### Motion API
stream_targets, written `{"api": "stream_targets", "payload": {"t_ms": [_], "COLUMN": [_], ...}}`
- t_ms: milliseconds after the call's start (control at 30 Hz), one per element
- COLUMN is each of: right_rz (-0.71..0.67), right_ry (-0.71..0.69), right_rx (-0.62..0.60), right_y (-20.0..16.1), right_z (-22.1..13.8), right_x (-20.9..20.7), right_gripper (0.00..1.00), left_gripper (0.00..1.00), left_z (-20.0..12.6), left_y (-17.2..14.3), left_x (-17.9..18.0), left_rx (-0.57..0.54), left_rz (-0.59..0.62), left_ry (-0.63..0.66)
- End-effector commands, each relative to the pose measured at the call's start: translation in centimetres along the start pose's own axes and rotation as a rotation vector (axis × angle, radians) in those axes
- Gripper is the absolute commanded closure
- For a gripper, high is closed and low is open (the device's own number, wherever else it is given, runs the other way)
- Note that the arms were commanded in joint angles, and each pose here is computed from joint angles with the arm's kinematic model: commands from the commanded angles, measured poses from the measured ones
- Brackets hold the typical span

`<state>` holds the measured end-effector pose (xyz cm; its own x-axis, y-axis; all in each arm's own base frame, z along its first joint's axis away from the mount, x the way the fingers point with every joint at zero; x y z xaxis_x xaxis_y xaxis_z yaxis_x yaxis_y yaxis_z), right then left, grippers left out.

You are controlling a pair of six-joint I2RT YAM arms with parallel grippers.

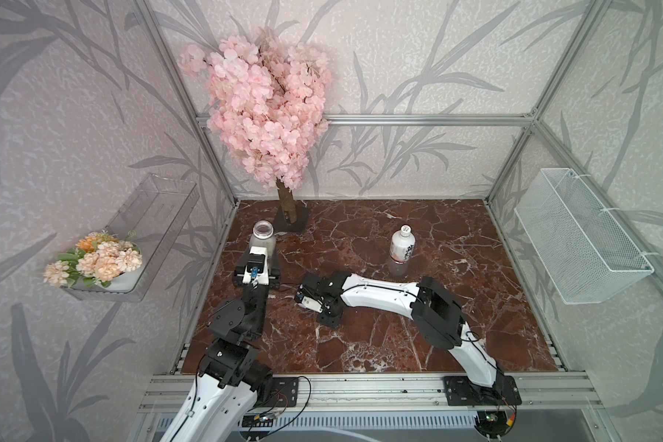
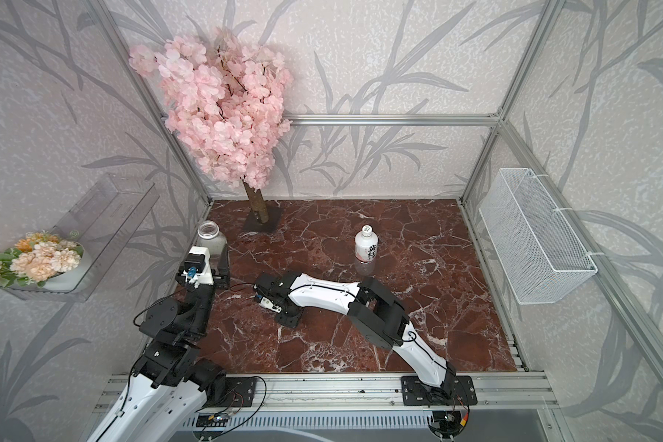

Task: Screw on the bottle caps
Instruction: Screw the bottle cap onto the plastic bottle.

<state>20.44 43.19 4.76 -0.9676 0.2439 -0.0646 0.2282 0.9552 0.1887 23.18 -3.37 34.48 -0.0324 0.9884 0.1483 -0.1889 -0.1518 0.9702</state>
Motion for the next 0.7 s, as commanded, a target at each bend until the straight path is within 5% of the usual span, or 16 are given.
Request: {"api": "stream_targets", "payload": {"t_ms": [0,500,667], "right_rz": [0.015,0.065,0.072], "right_ry": [-0.036,-0.09,-0.111], "right_rx": [-0.008,-0.013,-0.051], "right_y": [-0.5,-2.7,-2.4], "right_z": [-0.2,-2.2,-3.7], "right_x": [-0.1,-1.4,-1.9], "right_gripper": [0.67,0.73,0.48], "left_gripper": [0.46,0.46,0.46], "left_z": [-0.1,0.0,0.0], "left_y": [-0.2,-0.1,-0.1], "left_x": [0.1,0.1,0.0], "left_rx": [-0.009,-0.013,-0.014], "left_rz": [-0.021,-0.036,-0.038], "left_ry": [0.006,0.004,0.001]}}
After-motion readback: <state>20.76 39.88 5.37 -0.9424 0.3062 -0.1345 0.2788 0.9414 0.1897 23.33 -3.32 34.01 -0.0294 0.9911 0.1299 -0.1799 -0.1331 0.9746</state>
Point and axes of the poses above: each gripper's point midway between its finger pads, its own z axis out along the fingers, its own x axis along the line the jaws close on, y = z × x, the point moved 2 cm from there along -z, back along the fingers, and after that the axes turned 5 degrees about -z, right-handed, at the moved point
